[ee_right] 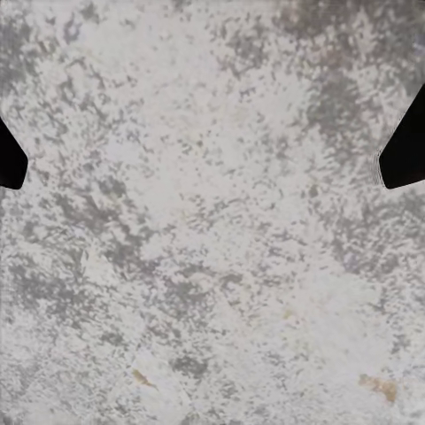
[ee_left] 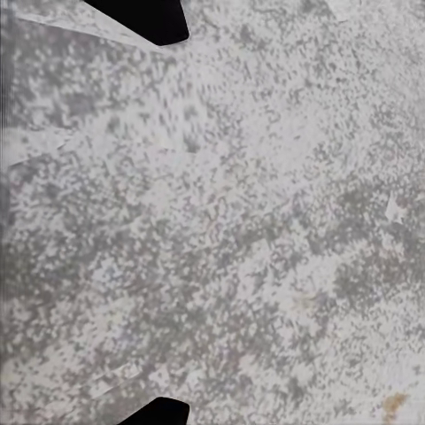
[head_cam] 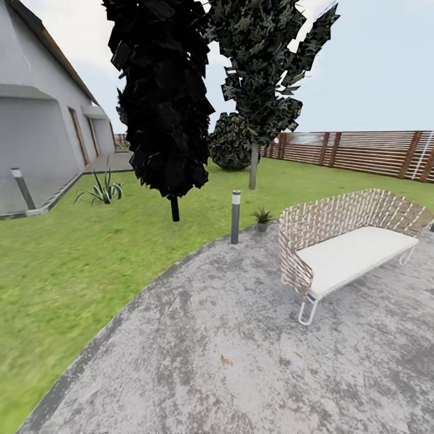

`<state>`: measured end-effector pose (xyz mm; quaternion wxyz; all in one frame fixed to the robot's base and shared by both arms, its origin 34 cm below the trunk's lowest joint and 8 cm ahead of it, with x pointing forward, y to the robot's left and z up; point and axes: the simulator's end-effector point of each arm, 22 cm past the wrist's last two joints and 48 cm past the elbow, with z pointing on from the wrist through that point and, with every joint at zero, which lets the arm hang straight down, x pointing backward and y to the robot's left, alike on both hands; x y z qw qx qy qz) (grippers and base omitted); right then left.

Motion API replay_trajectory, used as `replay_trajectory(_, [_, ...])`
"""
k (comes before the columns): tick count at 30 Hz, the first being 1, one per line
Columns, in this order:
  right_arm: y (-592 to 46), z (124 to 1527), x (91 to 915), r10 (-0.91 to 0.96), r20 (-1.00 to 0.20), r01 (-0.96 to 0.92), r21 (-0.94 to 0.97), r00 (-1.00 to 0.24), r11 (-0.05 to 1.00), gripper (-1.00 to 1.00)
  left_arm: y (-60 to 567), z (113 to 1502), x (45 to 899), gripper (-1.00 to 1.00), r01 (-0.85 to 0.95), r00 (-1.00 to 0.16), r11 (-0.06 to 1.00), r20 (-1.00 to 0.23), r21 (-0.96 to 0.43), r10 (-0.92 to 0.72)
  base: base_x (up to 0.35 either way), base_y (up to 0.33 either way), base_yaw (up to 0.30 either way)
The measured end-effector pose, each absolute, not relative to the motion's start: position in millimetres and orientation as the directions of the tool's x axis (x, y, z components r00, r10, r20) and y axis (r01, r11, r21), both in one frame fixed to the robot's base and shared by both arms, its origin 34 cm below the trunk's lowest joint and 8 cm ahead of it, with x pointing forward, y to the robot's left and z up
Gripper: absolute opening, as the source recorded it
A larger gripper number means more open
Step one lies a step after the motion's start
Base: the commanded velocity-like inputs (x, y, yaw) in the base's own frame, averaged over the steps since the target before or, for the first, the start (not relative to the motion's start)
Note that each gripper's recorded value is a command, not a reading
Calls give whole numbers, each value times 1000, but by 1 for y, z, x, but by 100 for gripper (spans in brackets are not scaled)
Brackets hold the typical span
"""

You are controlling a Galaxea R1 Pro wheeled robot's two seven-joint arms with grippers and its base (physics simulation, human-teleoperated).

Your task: Pick up the pesticide atomizer in the garden and spray insectifuge to fully cover both potted plants in the garden.

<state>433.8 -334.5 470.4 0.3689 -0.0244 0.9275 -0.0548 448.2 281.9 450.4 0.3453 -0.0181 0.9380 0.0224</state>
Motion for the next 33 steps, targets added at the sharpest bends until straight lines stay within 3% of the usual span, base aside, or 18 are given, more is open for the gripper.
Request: replay_trajectory(33, [-335, 406, 425, -86, -682, -2, -123, -726, 992, 100, 299, 387, 439, 100, -132, -752, 991, -654, 31, -80, 0, 0, 277])
